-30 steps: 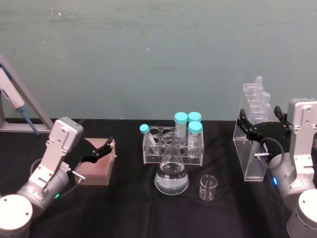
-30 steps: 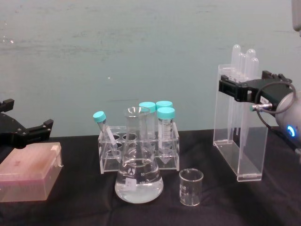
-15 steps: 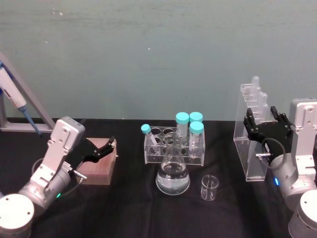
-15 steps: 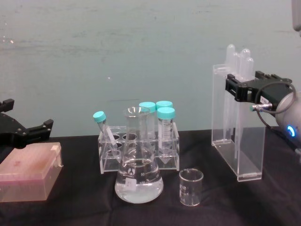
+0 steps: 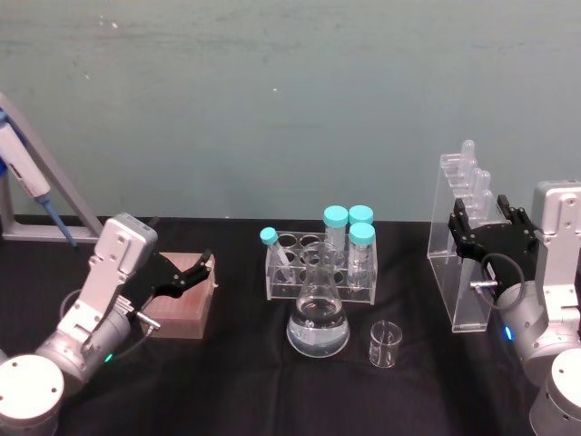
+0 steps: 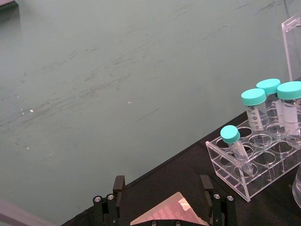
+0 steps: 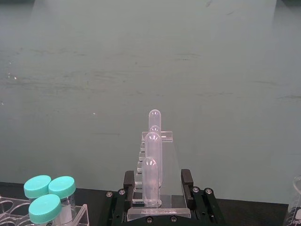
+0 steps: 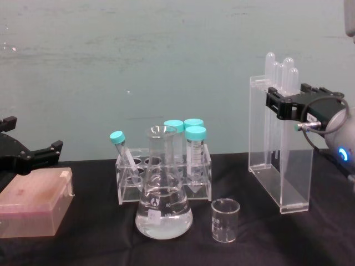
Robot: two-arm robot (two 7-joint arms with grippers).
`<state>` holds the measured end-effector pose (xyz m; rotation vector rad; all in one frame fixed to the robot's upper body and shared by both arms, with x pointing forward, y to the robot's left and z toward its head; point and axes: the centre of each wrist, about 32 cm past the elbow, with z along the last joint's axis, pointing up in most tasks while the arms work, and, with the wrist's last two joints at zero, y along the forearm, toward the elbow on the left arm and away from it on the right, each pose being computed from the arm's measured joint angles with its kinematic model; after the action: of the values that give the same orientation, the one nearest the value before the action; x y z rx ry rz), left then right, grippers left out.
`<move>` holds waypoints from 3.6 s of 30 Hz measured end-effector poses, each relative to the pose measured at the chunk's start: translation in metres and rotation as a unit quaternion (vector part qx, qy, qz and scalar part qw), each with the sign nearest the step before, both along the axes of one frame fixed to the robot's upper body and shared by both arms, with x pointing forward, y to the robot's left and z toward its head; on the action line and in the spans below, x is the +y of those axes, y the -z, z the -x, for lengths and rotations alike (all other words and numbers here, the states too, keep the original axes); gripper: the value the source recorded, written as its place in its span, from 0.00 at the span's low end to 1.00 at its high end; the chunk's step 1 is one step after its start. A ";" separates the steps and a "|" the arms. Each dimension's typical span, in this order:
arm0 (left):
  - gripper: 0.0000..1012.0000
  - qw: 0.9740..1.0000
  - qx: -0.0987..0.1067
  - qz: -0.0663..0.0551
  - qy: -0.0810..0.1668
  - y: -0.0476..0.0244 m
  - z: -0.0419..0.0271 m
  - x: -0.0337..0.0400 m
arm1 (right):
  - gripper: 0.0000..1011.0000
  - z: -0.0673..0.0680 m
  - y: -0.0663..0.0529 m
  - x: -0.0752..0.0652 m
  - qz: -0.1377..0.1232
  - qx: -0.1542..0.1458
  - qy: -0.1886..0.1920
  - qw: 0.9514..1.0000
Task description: Place the experimental apparatus aside using one hand.
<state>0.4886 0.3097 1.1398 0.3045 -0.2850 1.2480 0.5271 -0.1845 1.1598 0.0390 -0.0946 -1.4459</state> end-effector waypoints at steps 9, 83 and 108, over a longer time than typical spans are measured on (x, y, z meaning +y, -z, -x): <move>0.99 1.000 0.000 0.000 0.000 0.0000 0.0000 0.0000 | 0.59 0.000 0.000 0.000 0.000 0.000 0.000 1.000; 0.99 1.000 0.000 0.000 0.000 0.0000 0.0000 0.0000 | 0.59 -0.009 -0.005 -0.031 -0.004 -0.052 0.053 0.997; 0.99 1.000 0.000 0.000 0.000 0.0000 0.0000 0.0000 | 0.59 -0.008 -0.002 -0.083 -0.006 -0.055 0.044 0.997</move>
<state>0.4886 0.3096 1.1398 0.3044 -0.2850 1.2479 0.5347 -0.2674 1.1623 0.1258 -0.1810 -1.5328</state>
